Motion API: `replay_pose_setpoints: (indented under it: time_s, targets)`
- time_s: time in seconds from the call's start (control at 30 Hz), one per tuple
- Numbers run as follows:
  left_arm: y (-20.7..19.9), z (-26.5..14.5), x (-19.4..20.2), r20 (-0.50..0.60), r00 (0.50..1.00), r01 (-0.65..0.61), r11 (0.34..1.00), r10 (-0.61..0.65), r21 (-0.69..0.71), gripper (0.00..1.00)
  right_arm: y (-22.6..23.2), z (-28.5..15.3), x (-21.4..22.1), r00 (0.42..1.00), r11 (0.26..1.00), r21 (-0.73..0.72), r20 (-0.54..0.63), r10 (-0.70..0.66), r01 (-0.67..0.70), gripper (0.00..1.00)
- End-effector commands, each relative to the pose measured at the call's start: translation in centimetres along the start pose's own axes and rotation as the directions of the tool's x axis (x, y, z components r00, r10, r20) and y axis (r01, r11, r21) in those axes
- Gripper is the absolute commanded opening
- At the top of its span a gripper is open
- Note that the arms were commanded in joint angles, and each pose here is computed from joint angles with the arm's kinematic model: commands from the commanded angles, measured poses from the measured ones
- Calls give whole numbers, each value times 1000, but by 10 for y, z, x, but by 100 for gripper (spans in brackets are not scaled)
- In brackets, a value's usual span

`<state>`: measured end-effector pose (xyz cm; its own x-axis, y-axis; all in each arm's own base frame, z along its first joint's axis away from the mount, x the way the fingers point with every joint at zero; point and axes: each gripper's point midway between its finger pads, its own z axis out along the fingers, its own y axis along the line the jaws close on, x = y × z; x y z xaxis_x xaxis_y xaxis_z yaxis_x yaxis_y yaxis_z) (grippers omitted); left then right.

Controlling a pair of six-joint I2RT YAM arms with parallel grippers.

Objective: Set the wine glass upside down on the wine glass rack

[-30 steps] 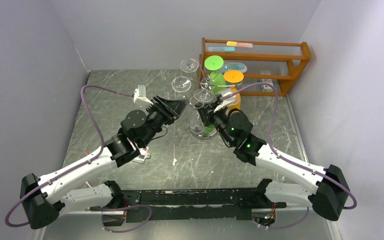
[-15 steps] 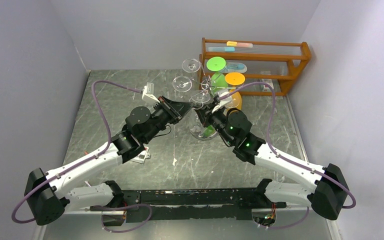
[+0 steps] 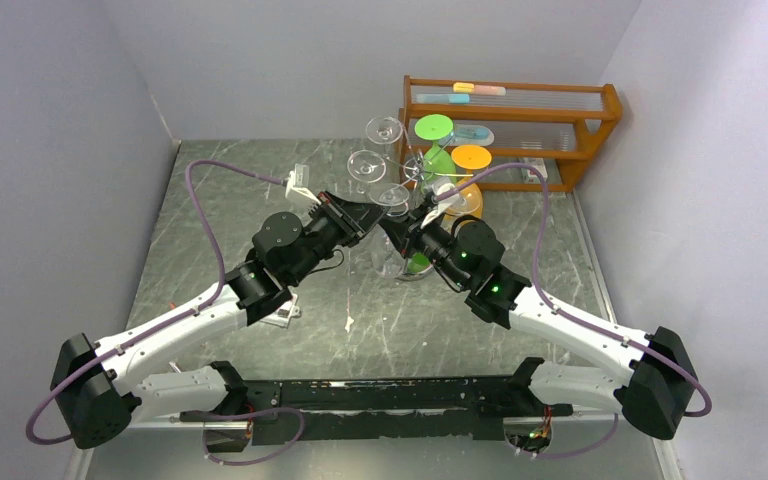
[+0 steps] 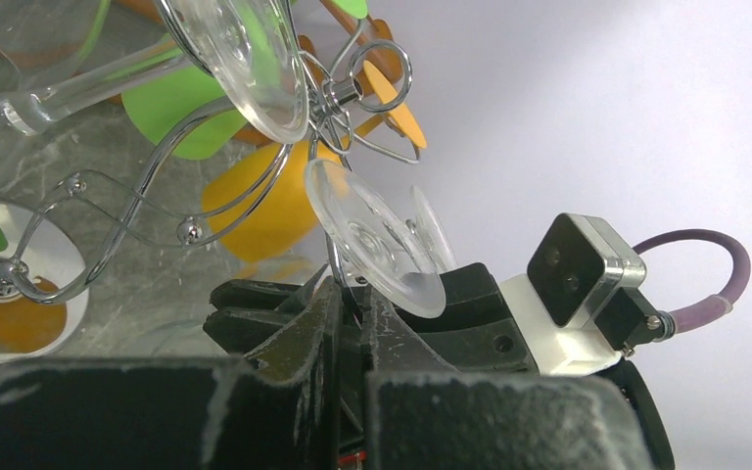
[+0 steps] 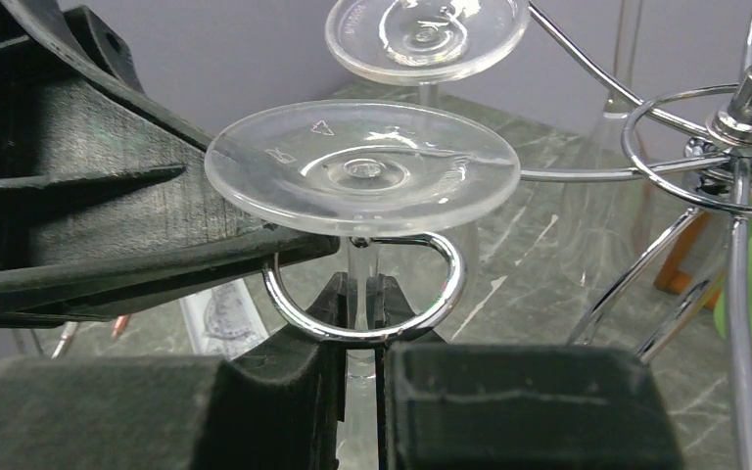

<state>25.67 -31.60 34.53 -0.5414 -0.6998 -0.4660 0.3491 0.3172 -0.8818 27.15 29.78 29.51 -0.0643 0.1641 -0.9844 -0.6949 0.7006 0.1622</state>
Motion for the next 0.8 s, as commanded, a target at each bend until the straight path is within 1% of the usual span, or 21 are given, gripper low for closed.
replay_pose_setpoints:
  time_s: [0.0,0.13,0.37,0.47,0.6,0.77]
  targets:
    - [-21,0,-5,10,999,-35,997,34,75,13,33,-7,-57,984,989,-145,173,39,-14,7]
    - [-23,-4,-7,11,999,-36,996,35,82,24,27,-10,-58,981,994,-109,188,50,-30,3]
    - [-31,-14,-8,2,999,-51,992,51,116,49,25,-14,-63,976,994,-102,214,51,-30,1]
    - [-32,-20,-10,11,998,-66,990,65,127,54,24,-17,-63,974,995,-104,224,37,-14,1]
    - [-29,-26,-13,21,997,-75,990,73,118,57,20,-18,-60,975,997,-81,219,31,-13,0]
    - [-27,-31,-15,26,996,-91,990,89,103,63,6,-23,-53,977,999,-12,208,46,-45,1]
